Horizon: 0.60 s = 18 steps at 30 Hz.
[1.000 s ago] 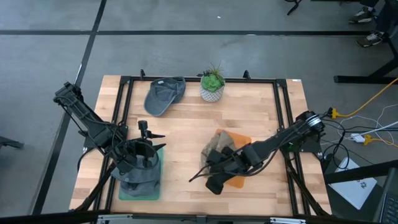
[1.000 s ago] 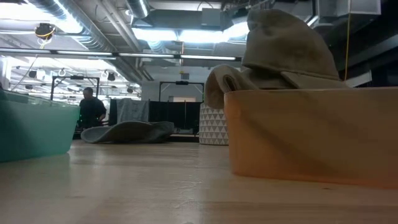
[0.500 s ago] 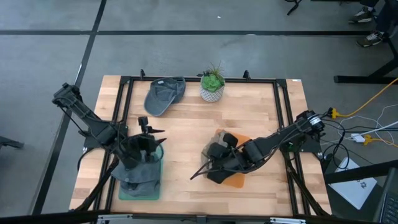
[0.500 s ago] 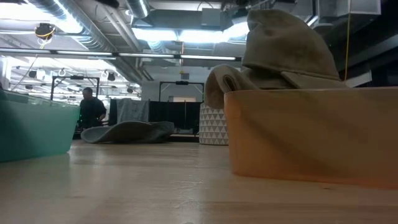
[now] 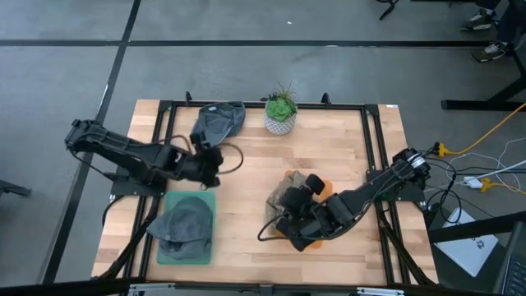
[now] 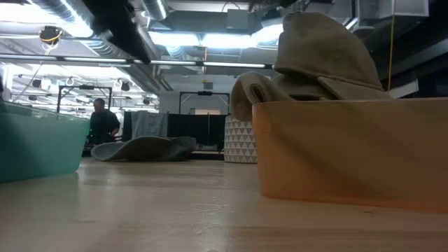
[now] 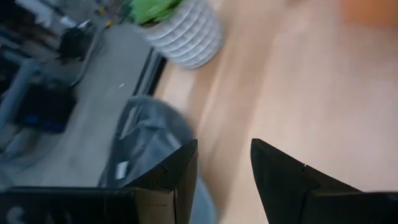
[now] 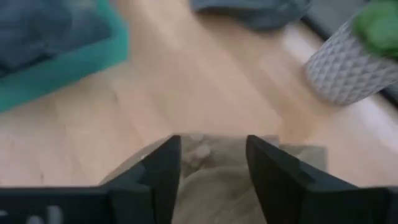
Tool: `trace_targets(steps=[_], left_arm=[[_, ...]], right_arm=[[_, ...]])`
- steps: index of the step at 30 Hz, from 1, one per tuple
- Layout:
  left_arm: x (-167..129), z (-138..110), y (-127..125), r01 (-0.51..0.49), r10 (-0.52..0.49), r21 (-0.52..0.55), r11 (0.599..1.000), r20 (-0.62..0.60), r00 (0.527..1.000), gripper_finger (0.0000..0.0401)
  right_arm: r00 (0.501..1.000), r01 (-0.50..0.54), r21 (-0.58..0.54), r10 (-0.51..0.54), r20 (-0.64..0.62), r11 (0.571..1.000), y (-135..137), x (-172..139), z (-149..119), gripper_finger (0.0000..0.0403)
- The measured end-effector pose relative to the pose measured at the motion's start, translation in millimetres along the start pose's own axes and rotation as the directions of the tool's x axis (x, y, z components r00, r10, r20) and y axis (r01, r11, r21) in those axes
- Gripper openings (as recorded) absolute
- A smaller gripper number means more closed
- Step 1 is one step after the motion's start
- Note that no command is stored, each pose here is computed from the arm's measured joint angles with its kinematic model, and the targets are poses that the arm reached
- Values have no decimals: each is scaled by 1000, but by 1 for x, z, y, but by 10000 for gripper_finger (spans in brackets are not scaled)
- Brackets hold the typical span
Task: Pick & Place hat
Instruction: Put the brown cap into the orange bin, then put the blue cap into the green bin
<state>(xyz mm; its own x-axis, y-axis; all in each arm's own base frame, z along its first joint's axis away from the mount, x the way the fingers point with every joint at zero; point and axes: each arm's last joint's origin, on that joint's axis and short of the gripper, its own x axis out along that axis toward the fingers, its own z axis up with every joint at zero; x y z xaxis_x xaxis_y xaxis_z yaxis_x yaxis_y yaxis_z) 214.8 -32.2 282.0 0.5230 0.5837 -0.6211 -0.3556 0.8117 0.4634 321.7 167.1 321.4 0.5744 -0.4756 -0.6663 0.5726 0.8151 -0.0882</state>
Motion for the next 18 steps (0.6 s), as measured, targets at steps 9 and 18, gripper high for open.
trace_targets(steps=[9, 18], left_arm=[[59, -1, 25, -144, 145, 24, 989, -221, 964, 143], [125, -17, 26, -160, 171, 63, 985, -461, 871, 143]], right_arm=[[983, 44, 143, -69, 173, 989, 2, 0, 8, 204], [981, -2, 188, -35, 191, 982, 7, -2, 11, 204]])
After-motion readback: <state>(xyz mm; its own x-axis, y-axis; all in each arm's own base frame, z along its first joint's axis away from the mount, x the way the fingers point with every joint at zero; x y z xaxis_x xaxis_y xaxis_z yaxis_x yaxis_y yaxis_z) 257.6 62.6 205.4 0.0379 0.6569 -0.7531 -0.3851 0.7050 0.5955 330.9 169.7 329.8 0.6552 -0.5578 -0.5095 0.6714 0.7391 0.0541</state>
